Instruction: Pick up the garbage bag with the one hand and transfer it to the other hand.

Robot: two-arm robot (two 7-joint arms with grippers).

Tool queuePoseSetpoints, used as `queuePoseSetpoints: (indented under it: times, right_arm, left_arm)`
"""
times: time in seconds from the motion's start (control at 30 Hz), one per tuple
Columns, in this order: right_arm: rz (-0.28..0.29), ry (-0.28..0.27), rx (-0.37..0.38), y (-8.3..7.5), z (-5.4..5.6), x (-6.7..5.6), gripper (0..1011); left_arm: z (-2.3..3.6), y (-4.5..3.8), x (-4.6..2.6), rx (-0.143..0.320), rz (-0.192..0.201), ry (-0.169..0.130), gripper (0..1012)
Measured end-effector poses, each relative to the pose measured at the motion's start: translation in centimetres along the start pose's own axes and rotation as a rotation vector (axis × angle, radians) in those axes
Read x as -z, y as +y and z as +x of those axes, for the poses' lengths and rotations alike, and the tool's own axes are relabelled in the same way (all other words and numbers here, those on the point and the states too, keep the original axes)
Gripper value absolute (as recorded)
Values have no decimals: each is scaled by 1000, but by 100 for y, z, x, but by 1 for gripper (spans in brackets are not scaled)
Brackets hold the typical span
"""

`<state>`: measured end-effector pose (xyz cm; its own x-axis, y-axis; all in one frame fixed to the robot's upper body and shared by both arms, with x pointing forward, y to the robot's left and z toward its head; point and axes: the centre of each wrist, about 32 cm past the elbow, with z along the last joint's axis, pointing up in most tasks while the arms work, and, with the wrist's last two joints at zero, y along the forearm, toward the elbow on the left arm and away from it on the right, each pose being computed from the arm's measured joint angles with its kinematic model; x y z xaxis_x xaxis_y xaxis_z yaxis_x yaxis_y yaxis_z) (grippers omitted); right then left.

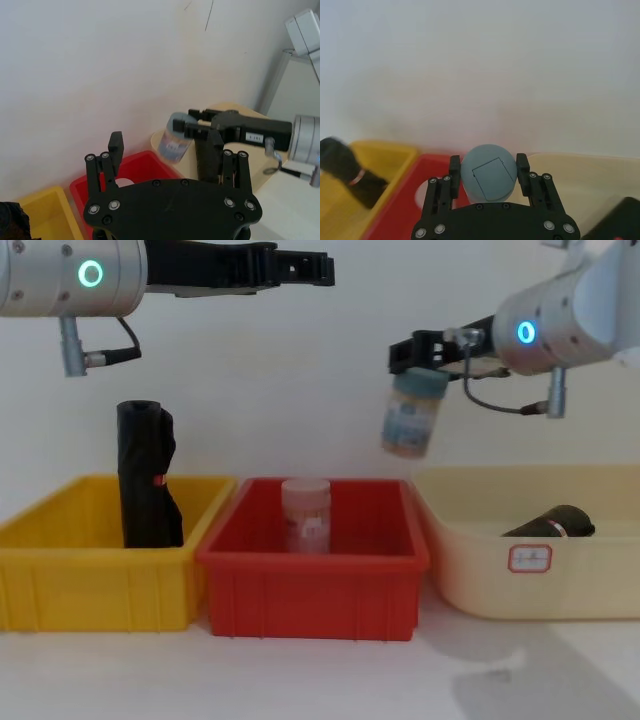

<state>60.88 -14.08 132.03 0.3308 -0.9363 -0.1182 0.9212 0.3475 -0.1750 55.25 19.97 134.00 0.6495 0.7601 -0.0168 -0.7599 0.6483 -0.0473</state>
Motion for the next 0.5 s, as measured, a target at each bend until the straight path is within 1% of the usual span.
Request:
queuePoseSetpoints:
  times: [0.07, 0.1, 0.33, 0.4, 0.43, 0.5]
  right_arm:
    - [5, 6, 15, 8, 46, -16, 658]
    - [8, 13, 29, 17, 98, -27, 658]
    - [15, 34, 65, 16, 262, -50, 658]
    - [17, 37, 70, 9, 295, -52, 690]
    - [19, 38, 72, 2, 321, -52, 744]
    - [21, 39, 71, -9, 347, -47, 777]
  left_arm:
    - [0, 0, 0, 0, 0, 0, 1001]
    - [0, 0, 0, 0, 0, 0, 1001]
    - [0, 0, 0, 0, 0, 0, 1001]
    - [0, 0, 0, 0, 0, 0, 1001]
    - [0, 0, 0, 0, 0, 0, 1001]
    - [0, 0, 0, 0, 0, 0, 1001]
